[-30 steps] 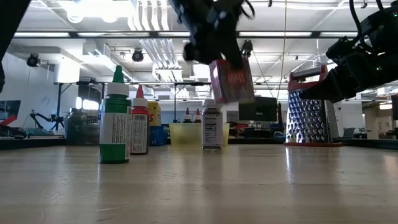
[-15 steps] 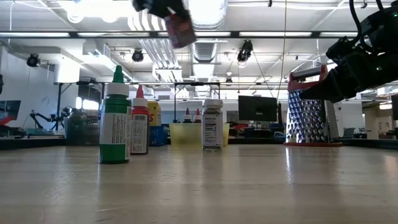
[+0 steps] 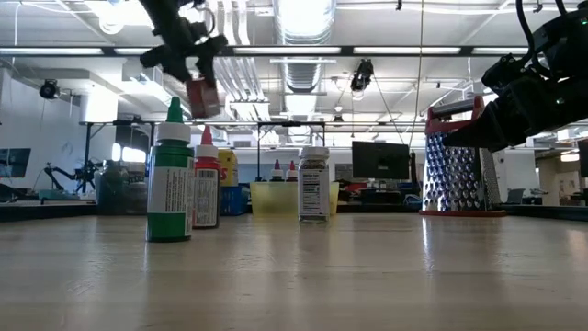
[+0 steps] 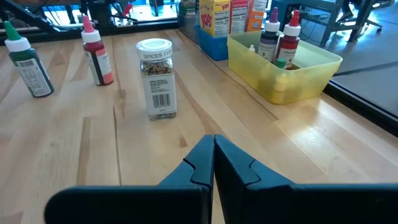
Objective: Pick & Place Kitchen Items
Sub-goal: Put the red seasoning bottle into the black bin
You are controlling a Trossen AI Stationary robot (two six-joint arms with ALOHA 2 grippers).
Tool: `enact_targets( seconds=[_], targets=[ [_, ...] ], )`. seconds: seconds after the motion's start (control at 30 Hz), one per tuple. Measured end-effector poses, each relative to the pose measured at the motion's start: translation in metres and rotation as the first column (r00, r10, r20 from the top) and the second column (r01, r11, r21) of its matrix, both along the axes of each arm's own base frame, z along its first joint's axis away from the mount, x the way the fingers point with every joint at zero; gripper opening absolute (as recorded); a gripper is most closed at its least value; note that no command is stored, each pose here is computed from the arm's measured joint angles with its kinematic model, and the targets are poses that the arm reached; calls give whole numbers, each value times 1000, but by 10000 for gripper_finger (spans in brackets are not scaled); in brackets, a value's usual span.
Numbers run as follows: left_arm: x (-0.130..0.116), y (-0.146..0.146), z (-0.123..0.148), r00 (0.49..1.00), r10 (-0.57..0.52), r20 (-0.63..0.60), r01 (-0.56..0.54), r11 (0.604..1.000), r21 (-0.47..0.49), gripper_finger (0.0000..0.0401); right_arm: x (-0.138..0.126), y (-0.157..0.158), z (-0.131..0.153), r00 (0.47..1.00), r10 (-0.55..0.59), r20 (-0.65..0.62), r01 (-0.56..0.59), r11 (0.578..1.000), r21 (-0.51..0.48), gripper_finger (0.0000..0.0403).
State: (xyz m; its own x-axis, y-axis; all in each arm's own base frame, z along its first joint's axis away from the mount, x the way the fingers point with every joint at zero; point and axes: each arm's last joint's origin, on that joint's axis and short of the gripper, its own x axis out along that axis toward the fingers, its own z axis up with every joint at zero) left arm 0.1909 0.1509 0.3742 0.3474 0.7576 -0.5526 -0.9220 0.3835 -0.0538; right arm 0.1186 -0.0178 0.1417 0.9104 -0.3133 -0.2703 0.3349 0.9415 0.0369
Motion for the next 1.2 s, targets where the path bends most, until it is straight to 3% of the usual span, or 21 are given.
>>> enact_targets(
  seconds=[0.3, 0.6, 1.0, 1.2],
  targets=[
    [-26, 42, -24, 982, 183, -42, -186, 980, -73, 231, 0, 0, 0, 1000, 0, 0, 0, 1000, 0, 8],
    [-41, 76, -61, 969, 238, -72, -249, 936, -247, 232, 0, 0, 0, 1000, 0, 0, 0, 1000, 0, 8],
    [-59, 83, -117, 956, 230, -183, -286, 875, -391, 232, 0, 0, 0, 1000, 0, 1, 0, 1000, 0, 8],
    [-64, 83, -136, 953, 247, -176, -298, 871, -391, 232, 0, 0, 0, 1000, 0, 1, 0, 1000, 0, 8]
  ],
)
